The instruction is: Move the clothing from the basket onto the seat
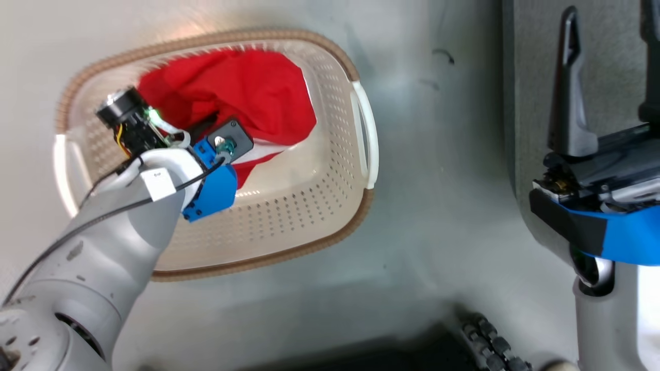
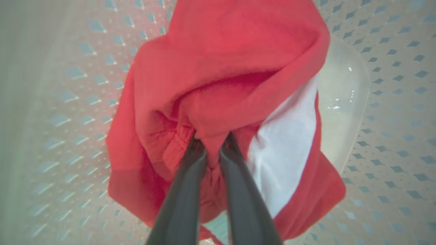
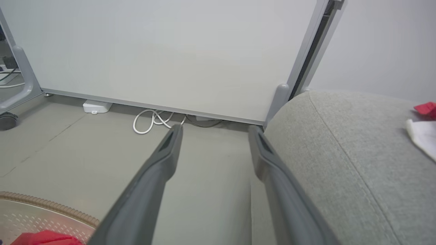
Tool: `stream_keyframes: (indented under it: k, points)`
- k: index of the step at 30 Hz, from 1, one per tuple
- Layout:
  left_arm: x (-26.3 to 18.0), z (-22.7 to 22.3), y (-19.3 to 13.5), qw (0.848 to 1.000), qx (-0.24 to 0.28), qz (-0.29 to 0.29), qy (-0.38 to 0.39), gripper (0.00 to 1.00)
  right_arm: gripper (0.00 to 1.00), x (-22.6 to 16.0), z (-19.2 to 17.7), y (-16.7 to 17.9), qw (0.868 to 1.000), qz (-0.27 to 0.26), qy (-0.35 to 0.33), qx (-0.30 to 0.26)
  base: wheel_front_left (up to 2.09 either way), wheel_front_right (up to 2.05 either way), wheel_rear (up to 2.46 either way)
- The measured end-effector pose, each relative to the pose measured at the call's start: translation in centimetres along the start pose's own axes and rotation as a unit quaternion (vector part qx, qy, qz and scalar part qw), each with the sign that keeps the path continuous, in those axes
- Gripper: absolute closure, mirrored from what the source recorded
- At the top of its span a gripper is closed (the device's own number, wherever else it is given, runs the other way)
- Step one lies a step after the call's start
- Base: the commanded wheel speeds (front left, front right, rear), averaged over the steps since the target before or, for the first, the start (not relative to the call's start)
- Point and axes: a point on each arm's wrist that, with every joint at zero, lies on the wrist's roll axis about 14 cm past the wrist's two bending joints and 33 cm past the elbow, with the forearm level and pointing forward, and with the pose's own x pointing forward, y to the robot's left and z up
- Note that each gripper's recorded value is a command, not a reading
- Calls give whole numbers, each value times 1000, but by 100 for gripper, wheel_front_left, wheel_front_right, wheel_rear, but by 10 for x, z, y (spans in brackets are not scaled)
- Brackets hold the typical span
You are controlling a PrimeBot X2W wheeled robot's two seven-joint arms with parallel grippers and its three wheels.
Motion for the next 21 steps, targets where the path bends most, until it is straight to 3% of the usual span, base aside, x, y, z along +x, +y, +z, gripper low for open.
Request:
stream_keyframes:
  k: [12,21]
  points:
    - [-70,43,19,993,-57,78,-70,100,0,-4,79,5,997,6,-72,8,0,0,0]
    - [-139,91,28,974,-80,143,-154,100,0,-29,126,8,995,7,-101,21,0,0,0]
